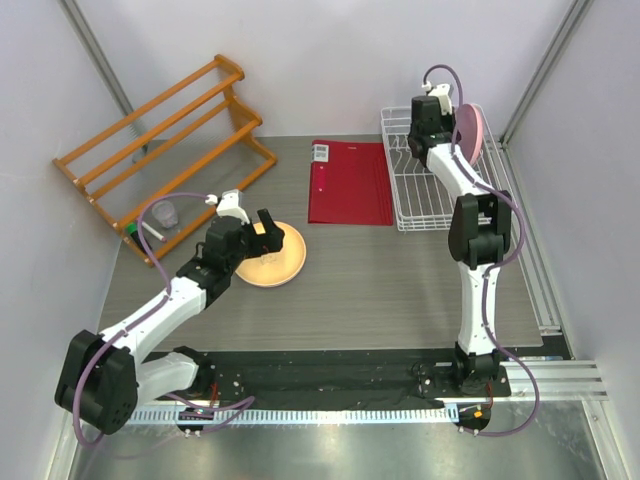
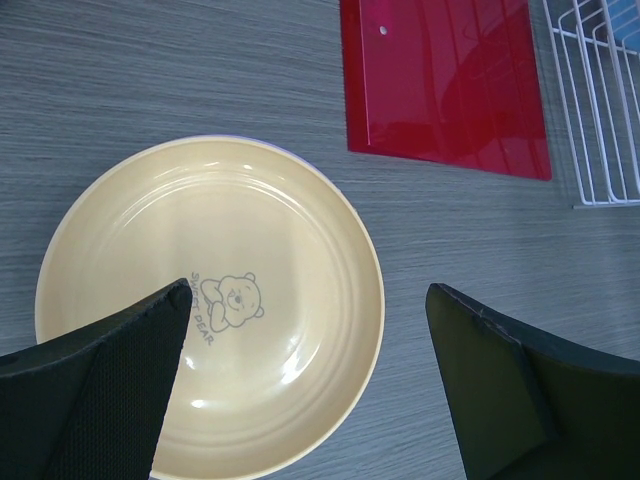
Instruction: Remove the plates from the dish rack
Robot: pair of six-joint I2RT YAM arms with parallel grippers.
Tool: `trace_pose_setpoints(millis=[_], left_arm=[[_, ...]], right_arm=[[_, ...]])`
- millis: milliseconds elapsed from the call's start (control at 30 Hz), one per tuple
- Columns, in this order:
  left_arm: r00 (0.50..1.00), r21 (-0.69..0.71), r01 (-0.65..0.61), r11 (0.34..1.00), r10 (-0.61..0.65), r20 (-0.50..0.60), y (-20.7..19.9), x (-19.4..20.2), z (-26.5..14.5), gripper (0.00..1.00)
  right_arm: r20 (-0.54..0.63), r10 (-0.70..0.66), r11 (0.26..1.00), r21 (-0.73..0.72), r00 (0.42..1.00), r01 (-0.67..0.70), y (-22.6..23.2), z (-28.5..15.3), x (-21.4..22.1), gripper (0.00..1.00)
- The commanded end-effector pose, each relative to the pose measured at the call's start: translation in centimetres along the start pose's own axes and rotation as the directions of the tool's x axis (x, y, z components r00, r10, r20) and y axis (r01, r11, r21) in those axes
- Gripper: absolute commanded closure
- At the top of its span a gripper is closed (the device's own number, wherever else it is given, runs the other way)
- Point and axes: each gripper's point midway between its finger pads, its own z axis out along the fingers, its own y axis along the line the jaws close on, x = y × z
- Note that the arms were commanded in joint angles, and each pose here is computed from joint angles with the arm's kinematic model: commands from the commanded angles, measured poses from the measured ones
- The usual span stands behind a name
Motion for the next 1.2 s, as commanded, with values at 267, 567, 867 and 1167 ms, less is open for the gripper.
trace_pose_setpoints(millis=[267,567,867,1167], left_arm=[[0.999,0.031,-0.007,1.0,0.006,0.04,-0.9,-1.6,-0.4,0.01],[0.998,0.096,0.019,0.995,-0.025,0.058,-2.3,-2.7,-1.6,0.01],[0.991,0.216,0.042,0.975,-0.067,0.114,-4.5,-4.1,-2.9,0.0],[0.989,0.309,0.077,0.948,-0.111,0.096,-6.2,-3.5,-1.7,0.01]], right_arm=[[0.237,0.116,0.966,0.201,0.965,-0.165,-10.8,-10.0,-9.8,0.99],[0.234,0.298,0.955,-0.067,0.925,-0.291,-11.9,-17.9,-10.4,0.99],[-0.018,0.447,0.699,-0.617,0.894,-0.361,-4.5,-26.6,-3.8,0.99],[-0.315,0.352,0.33,-0.84,0.881,-0.431,3.5,-34.7,3.4,0.99]])
